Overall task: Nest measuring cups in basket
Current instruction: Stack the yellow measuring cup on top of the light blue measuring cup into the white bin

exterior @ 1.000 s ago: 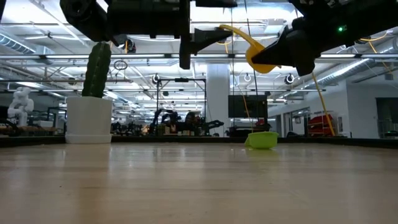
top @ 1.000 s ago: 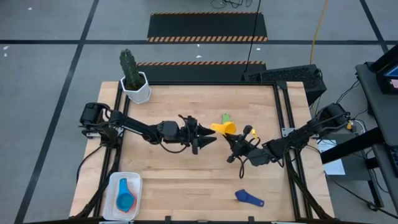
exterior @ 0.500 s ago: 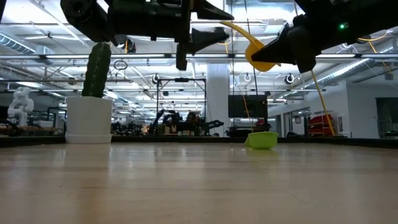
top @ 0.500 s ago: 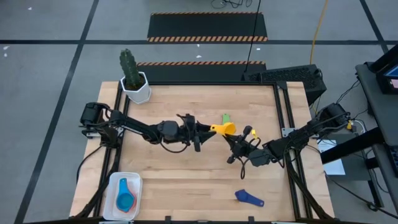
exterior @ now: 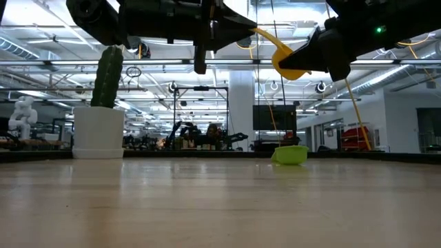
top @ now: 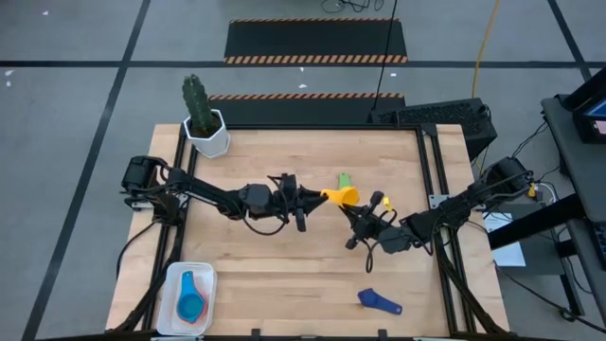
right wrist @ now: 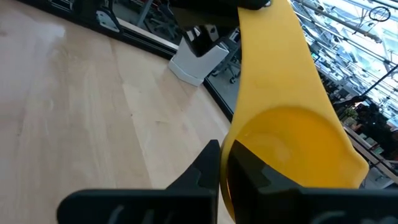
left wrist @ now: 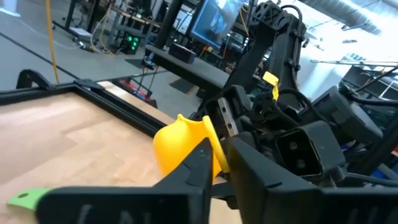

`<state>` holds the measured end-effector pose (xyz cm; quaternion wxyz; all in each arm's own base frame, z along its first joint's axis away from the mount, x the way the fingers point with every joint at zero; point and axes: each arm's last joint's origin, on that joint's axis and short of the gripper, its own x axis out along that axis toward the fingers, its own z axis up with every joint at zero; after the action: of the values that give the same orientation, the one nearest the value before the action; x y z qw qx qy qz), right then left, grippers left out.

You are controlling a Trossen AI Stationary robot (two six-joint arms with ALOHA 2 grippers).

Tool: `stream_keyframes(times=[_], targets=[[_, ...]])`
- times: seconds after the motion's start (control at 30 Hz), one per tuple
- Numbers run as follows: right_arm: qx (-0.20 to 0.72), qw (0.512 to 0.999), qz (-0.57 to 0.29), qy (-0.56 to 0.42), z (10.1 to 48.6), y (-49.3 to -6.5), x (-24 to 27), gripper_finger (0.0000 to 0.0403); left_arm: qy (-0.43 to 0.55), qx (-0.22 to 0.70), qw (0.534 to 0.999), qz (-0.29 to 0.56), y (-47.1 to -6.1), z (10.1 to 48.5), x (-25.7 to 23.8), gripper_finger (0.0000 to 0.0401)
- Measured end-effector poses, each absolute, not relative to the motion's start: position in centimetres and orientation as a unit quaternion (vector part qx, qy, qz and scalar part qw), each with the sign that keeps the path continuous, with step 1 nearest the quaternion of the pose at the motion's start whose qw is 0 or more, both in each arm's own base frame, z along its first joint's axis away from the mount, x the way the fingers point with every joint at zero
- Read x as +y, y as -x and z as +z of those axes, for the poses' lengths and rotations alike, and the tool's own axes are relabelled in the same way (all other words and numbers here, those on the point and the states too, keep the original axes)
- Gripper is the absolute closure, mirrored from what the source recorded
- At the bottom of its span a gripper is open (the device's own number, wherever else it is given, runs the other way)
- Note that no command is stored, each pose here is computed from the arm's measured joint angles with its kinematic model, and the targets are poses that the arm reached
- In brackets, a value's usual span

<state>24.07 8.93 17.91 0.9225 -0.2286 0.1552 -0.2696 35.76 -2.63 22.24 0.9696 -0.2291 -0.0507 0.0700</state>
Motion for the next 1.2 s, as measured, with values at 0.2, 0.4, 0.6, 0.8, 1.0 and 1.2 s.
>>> stream_keyframes(times=[0.2,0.4,0.6,0.8,1.0,1.2], targets=[[0.160,0.919,-0.268,0.241,17.9,-24.1,8.9,0.0399,0.226,-0.053,0.969,0.081,-35.7,22.2,-2.6,0.0390],[0.159,0.928,-0.236,0.238,17.8,-24.2,9.1,0.0374,0.209,-0.048,0.974,0.074,-35.8,22.2,-2.7,0.0394],[0.152,0.954,-0.186,0.176,18.5,-23.7,9.1,0.0310,0.190,-0.041,0.980,0.047,-35.8,22.2,-2.8,0.0395],[0.157,0.977,-0.119,0.085,20.0,-22.3,8.9,0.0261,0.170,-0.011,0.984,0.051,-35.0,23.3,-2.6,0.0395],[0.165,0.984,-0.066,-0.008,21.5,-20.7,8.4,0.0246,0.150,0.061,0.986,0.043,-33.2,24.5,-3.4,0.0395],[0.169,0.984,-0.017,-0.059,22.6,-19.6,8.1,0.0245,0.154,0.119,0.981,0.001,-30.8,26.0,-5.1,0.0394]])
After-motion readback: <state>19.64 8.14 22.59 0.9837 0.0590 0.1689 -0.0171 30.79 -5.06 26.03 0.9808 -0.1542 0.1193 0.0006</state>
